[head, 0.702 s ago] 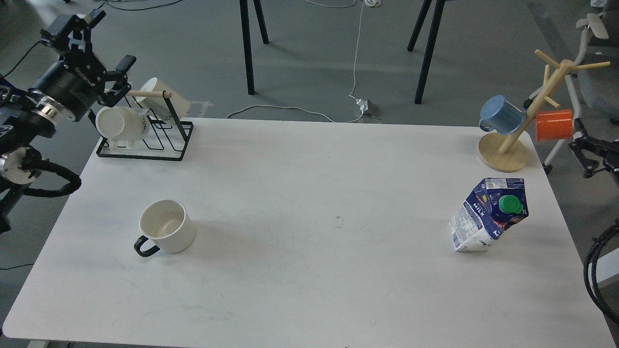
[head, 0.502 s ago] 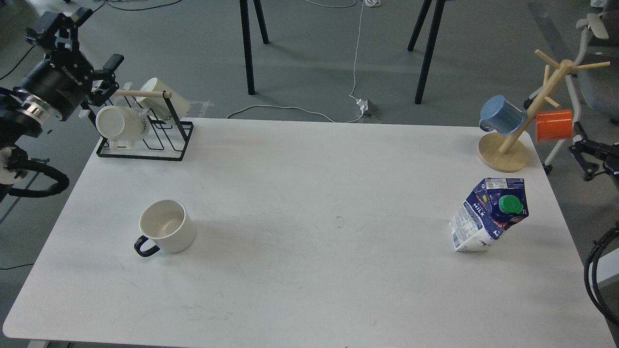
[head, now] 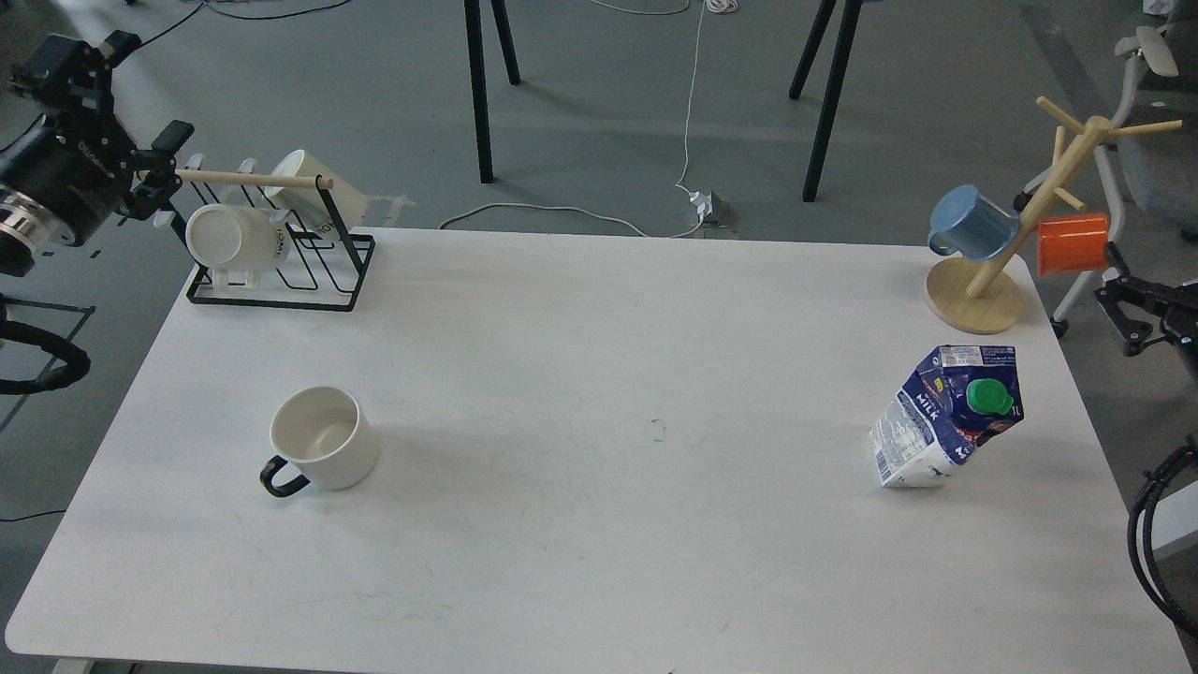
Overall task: Place cup and milk with both arms
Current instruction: 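Lower the left gripper from the rack area toward the white mug, then reach the left gripper to the white mug rim and grasp it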
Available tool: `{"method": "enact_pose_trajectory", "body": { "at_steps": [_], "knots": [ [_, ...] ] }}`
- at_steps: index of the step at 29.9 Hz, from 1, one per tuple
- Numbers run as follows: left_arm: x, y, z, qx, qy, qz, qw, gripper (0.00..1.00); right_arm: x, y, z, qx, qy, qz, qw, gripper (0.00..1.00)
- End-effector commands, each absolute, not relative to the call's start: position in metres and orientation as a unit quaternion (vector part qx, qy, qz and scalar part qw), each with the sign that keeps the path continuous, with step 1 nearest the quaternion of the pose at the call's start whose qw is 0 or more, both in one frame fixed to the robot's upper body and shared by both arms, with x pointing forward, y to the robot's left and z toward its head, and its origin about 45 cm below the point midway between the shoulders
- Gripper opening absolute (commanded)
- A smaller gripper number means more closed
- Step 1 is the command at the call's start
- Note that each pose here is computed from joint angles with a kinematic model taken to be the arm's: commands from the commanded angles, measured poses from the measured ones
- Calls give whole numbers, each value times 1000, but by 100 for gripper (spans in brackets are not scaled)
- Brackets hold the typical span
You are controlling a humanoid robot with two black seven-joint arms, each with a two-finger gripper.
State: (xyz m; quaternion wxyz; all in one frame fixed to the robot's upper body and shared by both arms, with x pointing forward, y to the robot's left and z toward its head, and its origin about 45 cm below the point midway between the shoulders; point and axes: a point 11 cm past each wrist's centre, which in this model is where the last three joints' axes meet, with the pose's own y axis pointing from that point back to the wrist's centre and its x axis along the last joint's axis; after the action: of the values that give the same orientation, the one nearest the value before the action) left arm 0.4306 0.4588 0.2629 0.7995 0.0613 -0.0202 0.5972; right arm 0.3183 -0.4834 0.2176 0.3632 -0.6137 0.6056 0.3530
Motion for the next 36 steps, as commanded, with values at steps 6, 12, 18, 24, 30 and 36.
{"method": "enact_pose_trajectory", "body": {
  "at_steps": [6, 12, 18, 24, 30, 36],
  "knots": [
    [411, 444, 214, 373, -137, 410, 821, 99, 314, -484, 212, -610, 609, 357, 360, 98],
    [403, 431, 204, 410, -159, 355, 825, 99, 310, -487, 208, -605, 614, 360, 357, 98],
    [389, 432, 204, 434, -175, 317, 825, 99, 305, -491, 203, -599, 621, 361, 354, 98],
    [369, 452, 191, 481, -172, 288, 810, 99, 304, -491, 201, -598, 621, 363, 352, 98],
    [331, 455, 149, 533, -156, 214, 803, 99, 303, -490, 200, -598, 621, 364, 352, 98],
    [322, 451, 138, 536, -151, 200, 806, 99, 303, -490, 199, -597, 622, 365, 351, 98]
  ]
}}
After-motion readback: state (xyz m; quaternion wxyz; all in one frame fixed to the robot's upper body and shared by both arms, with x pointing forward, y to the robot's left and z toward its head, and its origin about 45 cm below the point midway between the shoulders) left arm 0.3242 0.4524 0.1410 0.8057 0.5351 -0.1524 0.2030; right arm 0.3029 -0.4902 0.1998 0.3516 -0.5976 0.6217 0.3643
